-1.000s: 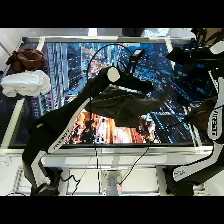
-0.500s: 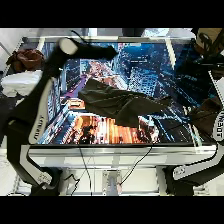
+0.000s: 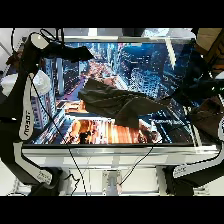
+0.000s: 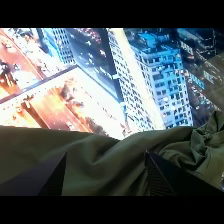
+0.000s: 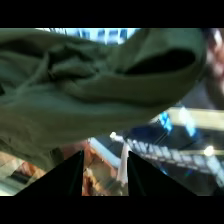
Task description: Fold the shirts.
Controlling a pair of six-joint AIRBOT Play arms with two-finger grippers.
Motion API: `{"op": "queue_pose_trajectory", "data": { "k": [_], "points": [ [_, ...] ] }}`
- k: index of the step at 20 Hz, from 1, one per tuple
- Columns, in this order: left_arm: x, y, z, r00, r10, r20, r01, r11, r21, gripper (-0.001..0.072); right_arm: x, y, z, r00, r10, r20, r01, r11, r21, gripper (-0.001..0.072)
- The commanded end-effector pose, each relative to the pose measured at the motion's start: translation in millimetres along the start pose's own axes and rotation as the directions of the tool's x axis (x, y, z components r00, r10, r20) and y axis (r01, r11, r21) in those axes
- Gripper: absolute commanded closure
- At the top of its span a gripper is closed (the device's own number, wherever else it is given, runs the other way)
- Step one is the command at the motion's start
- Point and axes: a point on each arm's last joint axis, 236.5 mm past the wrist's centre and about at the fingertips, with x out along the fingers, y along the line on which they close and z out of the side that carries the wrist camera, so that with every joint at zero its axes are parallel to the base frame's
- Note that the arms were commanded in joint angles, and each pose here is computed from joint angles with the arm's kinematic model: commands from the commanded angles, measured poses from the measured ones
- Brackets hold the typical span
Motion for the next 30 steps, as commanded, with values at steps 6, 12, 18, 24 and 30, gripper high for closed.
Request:
{"op": "queue_pose_trajectory", "data": {
  "k": [6,12,18,24,30],
  "points": [
    [-2,4,-6,1.0,0.001,-0.023,-0.001,1.0,-0.003,0.0154,67,10,-30,0.978,0.209,0.012,-0.206,0.954,0.219,0.0492],
    [1,7,-8,1.0,0.004,-0.029,-0.005,1.0,-0.005,0.0155,96,32,-16,0.983,0.176,0.059,-0.183,0.971,0.155,0.0484],
    [-14,79,-21,0.957,0.278,-0.086,-0.275,0.96,0.049,0.0154,80,68,20,0.925,0.322,0.203,-0.349,0.93,0.116,0.0396],
    [-26,101,-31,0.943,0.307,-0.127,-0.308,0.951,0.008,0.0154,66,59,31,0.908,0.335,0.253,-0.382,0.909,0.167,0.039],
    [-22,103,-38,0.94,0.302,-0.156,-0.305,0.952,0.004,0.0154,39,52,41,0.884,0.373,0.283,-0.407,0.911,0.07,0.0499]
  ]
}}
